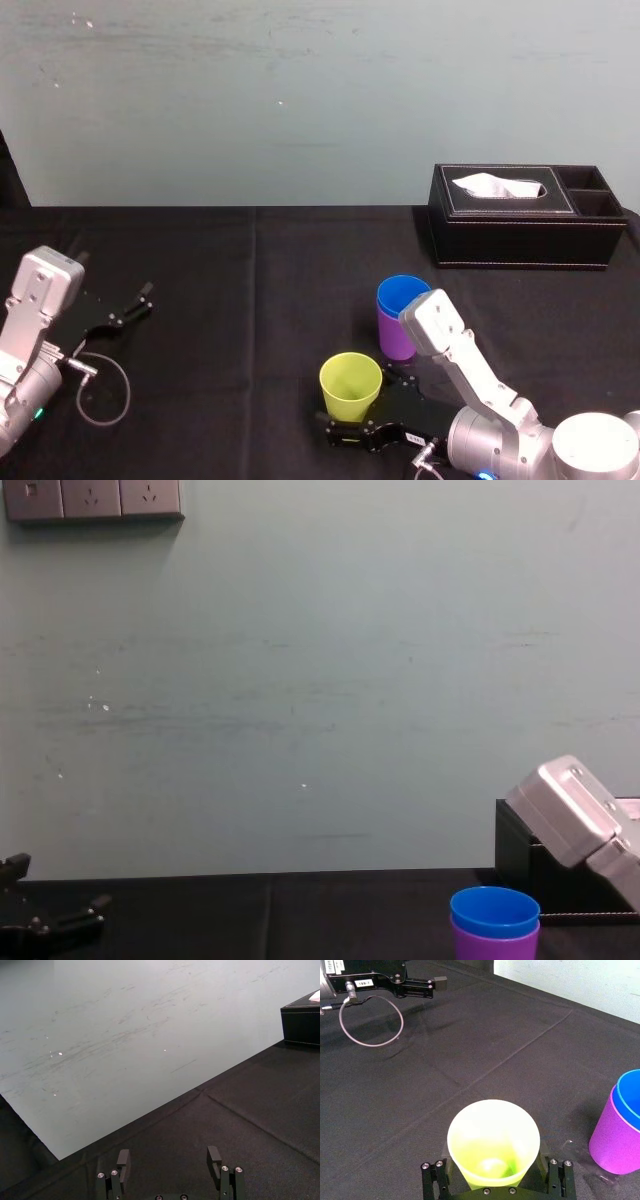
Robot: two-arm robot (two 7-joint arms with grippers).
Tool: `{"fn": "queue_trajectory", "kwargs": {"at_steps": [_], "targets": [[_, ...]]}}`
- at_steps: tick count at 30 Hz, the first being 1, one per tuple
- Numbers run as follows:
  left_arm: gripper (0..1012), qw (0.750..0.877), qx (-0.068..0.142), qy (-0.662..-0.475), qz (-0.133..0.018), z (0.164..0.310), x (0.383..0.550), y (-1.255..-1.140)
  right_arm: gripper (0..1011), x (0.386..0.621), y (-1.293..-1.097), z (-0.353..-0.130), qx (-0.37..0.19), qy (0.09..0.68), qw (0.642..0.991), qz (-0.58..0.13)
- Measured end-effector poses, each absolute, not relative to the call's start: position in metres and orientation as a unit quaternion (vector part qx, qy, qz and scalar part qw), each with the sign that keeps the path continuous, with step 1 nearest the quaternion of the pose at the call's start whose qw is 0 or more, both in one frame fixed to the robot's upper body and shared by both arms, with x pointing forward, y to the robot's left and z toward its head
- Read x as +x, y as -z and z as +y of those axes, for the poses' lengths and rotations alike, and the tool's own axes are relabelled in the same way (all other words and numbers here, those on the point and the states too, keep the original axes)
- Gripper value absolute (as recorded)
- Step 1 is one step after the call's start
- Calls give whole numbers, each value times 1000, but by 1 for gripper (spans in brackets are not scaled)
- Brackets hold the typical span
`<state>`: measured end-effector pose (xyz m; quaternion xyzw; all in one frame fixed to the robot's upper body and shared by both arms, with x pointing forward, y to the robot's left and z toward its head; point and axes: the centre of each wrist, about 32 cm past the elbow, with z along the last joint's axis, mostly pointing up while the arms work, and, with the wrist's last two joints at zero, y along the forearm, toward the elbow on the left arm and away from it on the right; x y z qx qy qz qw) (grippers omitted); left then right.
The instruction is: Stack the three plastic cups sequentially using one hand.
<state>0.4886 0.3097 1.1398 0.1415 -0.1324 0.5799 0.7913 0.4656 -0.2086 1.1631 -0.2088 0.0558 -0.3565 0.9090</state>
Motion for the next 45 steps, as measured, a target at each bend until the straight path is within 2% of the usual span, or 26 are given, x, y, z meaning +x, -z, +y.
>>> {"fn": "queue_trajectory", "kwargs": {"at_steps": [45], "targets": [[1000,791,141,-580,-132,310,489,-1140,1004,464,-1161,-212,-207,363,906,70]]}}
